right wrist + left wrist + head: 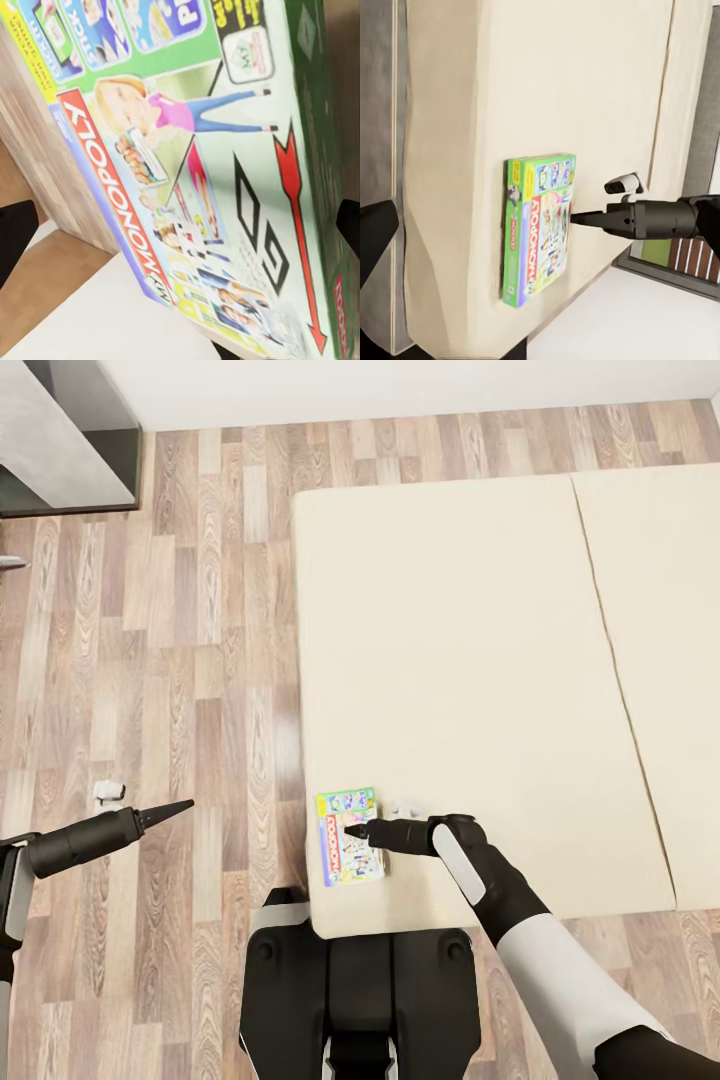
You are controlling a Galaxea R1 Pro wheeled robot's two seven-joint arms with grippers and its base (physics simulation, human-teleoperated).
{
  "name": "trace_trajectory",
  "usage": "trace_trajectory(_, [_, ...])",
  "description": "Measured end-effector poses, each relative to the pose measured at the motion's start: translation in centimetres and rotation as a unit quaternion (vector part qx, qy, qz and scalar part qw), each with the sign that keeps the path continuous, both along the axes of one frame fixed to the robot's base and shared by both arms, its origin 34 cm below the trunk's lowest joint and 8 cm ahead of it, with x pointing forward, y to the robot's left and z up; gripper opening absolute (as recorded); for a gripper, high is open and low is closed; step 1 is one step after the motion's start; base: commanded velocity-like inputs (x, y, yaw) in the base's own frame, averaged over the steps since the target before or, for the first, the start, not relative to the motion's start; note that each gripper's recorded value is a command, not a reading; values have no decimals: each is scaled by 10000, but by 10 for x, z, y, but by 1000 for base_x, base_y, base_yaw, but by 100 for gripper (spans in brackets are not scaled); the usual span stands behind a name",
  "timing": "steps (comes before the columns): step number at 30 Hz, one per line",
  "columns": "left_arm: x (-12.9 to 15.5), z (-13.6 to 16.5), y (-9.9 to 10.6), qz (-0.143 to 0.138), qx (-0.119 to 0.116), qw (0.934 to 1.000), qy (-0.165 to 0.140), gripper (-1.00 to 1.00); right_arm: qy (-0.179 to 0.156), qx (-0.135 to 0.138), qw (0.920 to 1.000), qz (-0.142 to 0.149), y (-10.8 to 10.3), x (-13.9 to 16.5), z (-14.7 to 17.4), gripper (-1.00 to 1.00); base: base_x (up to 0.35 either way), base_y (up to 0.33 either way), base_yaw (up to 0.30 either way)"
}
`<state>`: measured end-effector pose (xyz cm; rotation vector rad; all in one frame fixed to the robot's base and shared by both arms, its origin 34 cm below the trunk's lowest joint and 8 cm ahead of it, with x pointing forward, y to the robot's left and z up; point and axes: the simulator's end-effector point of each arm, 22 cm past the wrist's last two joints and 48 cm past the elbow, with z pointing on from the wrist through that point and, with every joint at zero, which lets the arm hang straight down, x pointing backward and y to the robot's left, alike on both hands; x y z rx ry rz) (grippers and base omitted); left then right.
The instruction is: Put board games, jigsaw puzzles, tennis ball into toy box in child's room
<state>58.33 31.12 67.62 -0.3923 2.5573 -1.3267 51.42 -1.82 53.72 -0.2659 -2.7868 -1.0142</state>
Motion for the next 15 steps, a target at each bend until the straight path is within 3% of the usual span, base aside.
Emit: trace_trajectory(15, [-1, -1, 0, 2, -3, 10000, 26, 100, 9, -10, 10000, 4, -1, 0, -1, 100, -1, 38, 0])
